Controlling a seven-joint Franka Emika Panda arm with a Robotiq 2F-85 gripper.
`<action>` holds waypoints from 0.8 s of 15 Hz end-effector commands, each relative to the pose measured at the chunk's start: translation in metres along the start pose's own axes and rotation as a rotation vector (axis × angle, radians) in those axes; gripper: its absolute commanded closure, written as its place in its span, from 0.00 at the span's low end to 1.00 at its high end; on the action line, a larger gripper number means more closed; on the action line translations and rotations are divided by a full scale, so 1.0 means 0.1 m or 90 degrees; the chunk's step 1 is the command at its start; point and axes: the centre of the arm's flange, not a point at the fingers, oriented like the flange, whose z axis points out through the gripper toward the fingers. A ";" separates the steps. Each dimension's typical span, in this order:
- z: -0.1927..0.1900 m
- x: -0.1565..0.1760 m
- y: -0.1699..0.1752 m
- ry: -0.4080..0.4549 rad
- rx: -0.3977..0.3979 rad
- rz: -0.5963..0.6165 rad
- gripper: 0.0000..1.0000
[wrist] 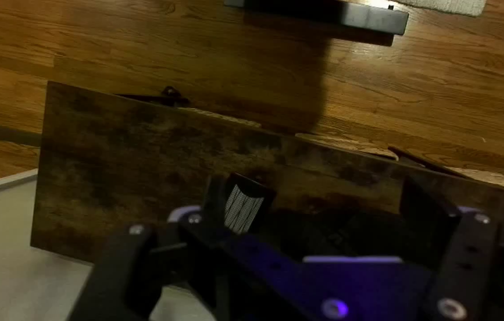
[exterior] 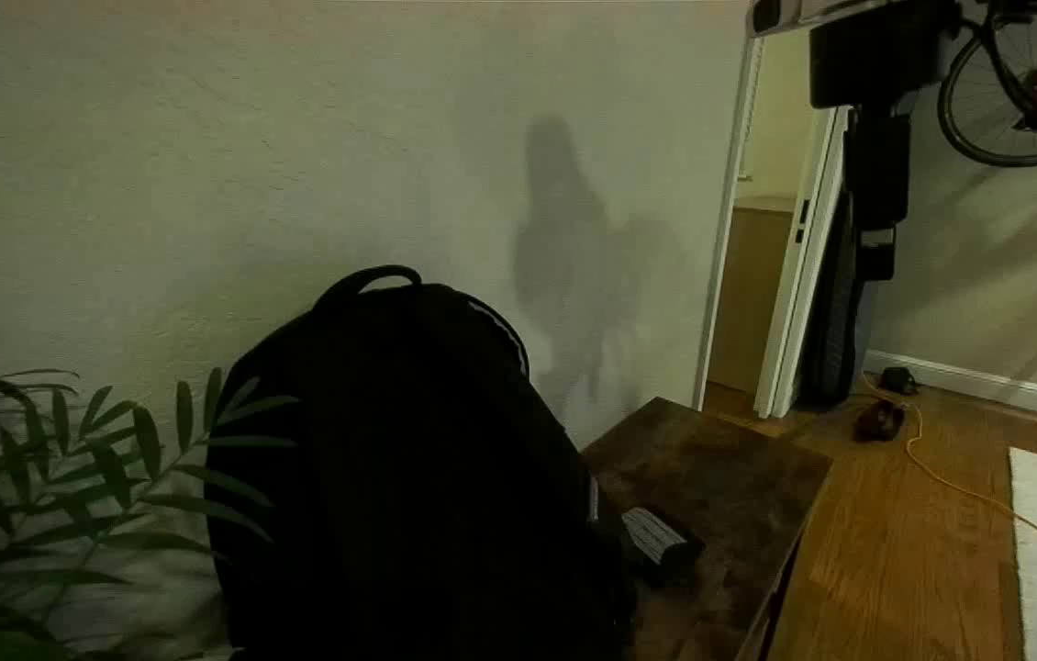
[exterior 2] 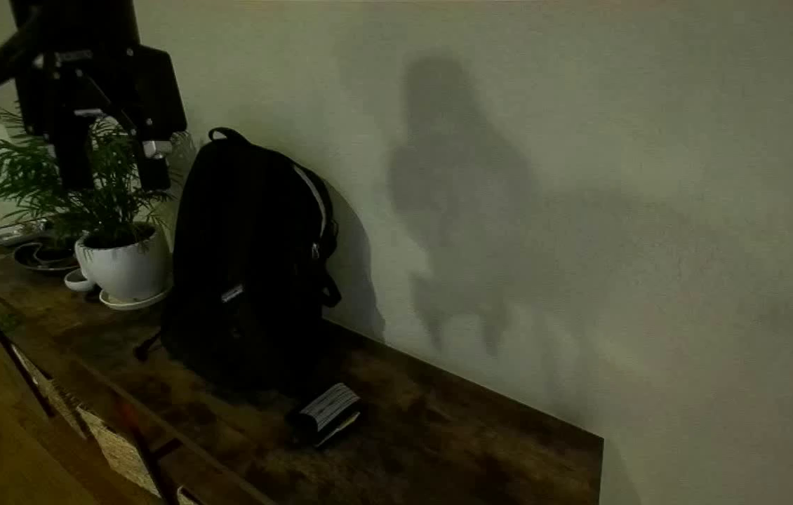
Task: Put the wallet in the backpack
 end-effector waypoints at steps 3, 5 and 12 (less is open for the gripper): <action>0.00 0.00 0.00 0.000 0.000 0.000 0.00; 0.00 0.00 0.00 0.000 0.000 0.000 0.00; 0.15 0.09 0.07 -0.007 0.017 -0.001 0.00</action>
